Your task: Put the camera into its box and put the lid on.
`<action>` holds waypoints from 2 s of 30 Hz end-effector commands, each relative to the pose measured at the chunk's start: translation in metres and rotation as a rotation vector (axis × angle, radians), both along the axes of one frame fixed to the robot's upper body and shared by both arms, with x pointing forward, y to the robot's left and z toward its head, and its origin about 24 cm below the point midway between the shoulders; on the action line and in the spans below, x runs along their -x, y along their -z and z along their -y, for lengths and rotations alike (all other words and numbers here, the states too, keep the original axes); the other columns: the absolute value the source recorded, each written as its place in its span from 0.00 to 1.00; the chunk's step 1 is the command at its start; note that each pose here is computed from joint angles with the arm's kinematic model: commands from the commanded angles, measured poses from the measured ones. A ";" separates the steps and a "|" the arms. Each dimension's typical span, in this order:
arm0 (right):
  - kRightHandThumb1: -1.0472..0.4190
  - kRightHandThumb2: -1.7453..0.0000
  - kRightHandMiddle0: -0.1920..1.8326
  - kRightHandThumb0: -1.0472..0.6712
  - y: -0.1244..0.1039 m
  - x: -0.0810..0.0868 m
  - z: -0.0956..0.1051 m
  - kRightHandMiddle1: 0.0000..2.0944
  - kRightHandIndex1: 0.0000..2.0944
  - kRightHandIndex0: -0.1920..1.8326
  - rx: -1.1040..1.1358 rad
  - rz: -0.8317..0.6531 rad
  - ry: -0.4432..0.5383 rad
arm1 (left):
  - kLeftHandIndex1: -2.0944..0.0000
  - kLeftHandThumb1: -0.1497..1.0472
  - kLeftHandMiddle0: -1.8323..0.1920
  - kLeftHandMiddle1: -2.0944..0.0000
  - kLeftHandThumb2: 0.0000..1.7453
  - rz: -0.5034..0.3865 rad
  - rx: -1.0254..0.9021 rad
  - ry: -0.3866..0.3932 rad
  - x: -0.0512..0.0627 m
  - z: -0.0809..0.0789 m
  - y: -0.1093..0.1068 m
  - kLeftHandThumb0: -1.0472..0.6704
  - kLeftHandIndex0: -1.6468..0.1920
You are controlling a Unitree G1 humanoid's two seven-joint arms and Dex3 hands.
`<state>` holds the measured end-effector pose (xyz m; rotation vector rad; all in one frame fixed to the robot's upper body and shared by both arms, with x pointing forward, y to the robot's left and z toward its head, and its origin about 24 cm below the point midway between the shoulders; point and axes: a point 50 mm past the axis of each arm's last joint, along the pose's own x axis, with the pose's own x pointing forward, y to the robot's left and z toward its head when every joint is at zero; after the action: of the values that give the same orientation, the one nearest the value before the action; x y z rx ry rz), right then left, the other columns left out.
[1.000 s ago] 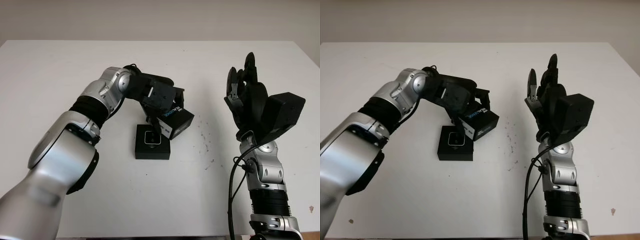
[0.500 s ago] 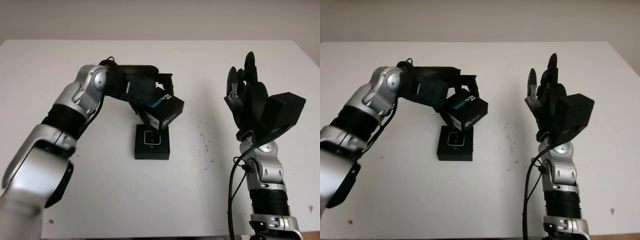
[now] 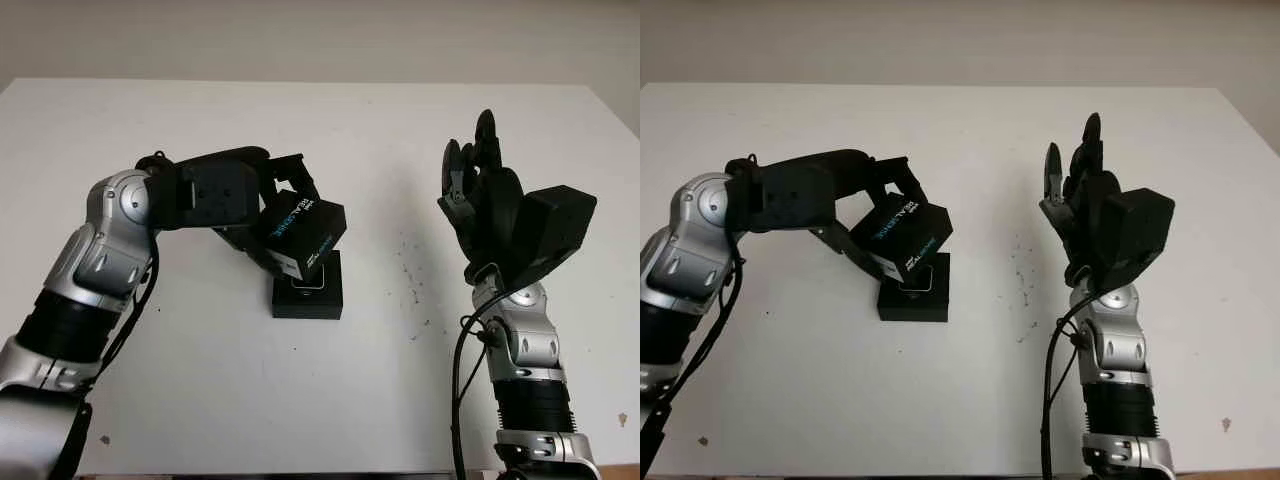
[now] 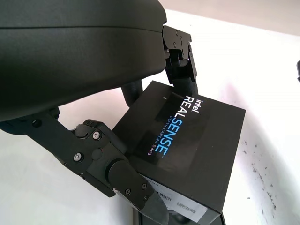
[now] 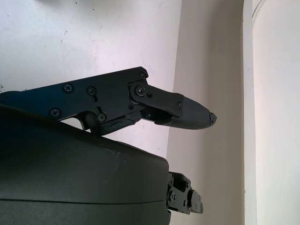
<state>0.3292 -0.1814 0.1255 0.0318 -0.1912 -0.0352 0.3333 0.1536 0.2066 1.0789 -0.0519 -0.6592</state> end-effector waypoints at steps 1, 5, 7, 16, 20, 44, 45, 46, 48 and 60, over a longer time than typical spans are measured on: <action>0.00 0.63 0.00 0.31 0.000 0.001 0.000 0.00 0.00 0.00 0.017 0.007 -0.007 | 0.24 1.00 0.72 0.16 0.10 -0.007 -0.001 -0.037 0.005 -0.003 -0.002 0.41 0.75; 0.00 0.63 0.00 0.31 0.001 0.001 -0.001 0.00 0.00 0.00 0.000 -0.004 -0.005 | 0.21 1.00 0.69 0.15 0.09 -0.041 0.030 -0.129 0.010 -0.005 -0.001 0.39 0.70; 0.00 0.64 0.00 0.31 0.002 0.001 -0.002 0.00 0.00 0.00 -0.005 -0.005 -0.002 | 0.21 1.00 0.70 0.15 0.08 -0.052 0.048 -0.167 0.011 -0.005 -0.001 0.39 0.70; 0.00 0.64 0.00 0.30 0.005 0.003 -0.006 0.00 0.00 0.00 0.008 -0.005 -0.021 | 0.21 1.00 0.74 0.16 0.10 -0.054 0.070 -0.271 0.012 -0.007 0.006 0.42 0.75; 0.00 0.64 0.00 0.30 0.006 0.003 -0.006 0.00 0.00 0.00 0.013 -0.001 -0.028 | 0.19 1.00 0.73 0.14 0.11 -0.062 0.060 -0.312 0.013 -0.007 0.013 0.43 0.74; 0.00 0.63 0.00 0.31 0.011 0.000 -0.020 0.00 0.00 0.00 -0.038 -0.006 -0.029 | 0.19 1.00 0.64 0.11 0.07 -0.262 0.085 -0.422 0.027 0.004 0.032 0.42 0.71; 0.00 0.63 0.00 0.31 0.011 0.000 -0.020 0.00 0.00 0.00 -0.042 -0.006 -0.029 | 0.19 1.00 0.64 0.10 0.07 -0.263 0.087 -0.426 0.027 0.005 0.032 0.42 0.70; 0.00 0.64 0.00 0.31 0.011 0.000 -0.020 0.00 0.00 0.00 -0.043 -0.006 -0.025 | 0.18 1.00 0.63 0.10 0.07 -0.267 0.091 -0.429 0.027 0.006 0.032 0.42 0.69; 0.00 0.64 0.00 0.31 0.011 0.000 -0.020 0.00 0.00 0.00 -0.049 -0.002 -0.022 | 0.17 1.00 0.64 0.09 0.08 -0.271 0.102 -0.434 0.027 0.009 0.032 0.42 0.68; 0.00 0.65 0.00 0.30 0.013 0.001 -0.020 0.00 0.00 0.00 -0.053 0.005 -0.018 | 0.07 1.00 0.57 0.03 0.08 -0.216 0.069 -0.351 0.027 0.028 0.033 0.41 0.60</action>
<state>0.3277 -0.1610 0.1114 0.0843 -0.1825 -0.0180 0.3076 0.1337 0.1721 0.9089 0.3202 -0.4171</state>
